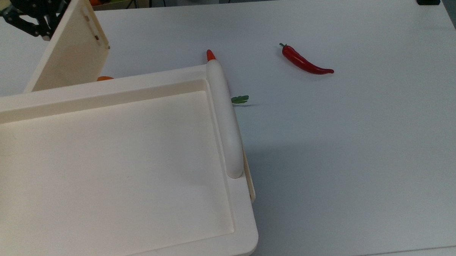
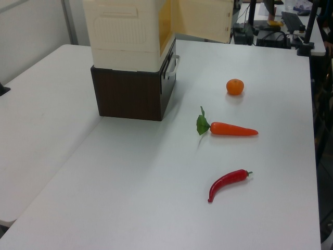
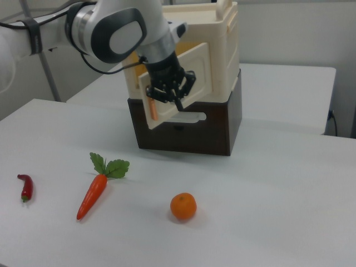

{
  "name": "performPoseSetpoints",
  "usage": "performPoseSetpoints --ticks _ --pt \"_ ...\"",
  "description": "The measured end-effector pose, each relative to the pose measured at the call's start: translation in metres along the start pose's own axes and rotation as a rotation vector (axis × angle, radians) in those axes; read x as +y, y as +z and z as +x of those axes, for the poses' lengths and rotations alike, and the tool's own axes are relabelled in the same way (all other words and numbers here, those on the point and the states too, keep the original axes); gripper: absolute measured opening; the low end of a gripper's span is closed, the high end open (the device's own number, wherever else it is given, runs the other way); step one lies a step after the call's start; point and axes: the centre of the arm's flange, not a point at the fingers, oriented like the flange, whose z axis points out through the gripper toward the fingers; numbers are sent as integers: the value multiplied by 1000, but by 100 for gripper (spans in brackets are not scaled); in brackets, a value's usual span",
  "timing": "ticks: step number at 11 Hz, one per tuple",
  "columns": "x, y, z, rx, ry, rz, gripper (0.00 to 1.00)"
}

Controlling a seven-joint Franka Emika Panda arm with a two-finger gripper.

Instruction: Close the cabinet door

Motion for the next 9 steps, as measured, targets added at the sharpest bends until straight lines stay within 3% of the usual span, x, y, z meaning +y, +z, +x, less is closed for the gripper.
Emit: performPoseSetpoints --ticks 4,9 --pt "-48 8 56 25 129 45 2" --pt "-89 30 132 202 466 -13 3"
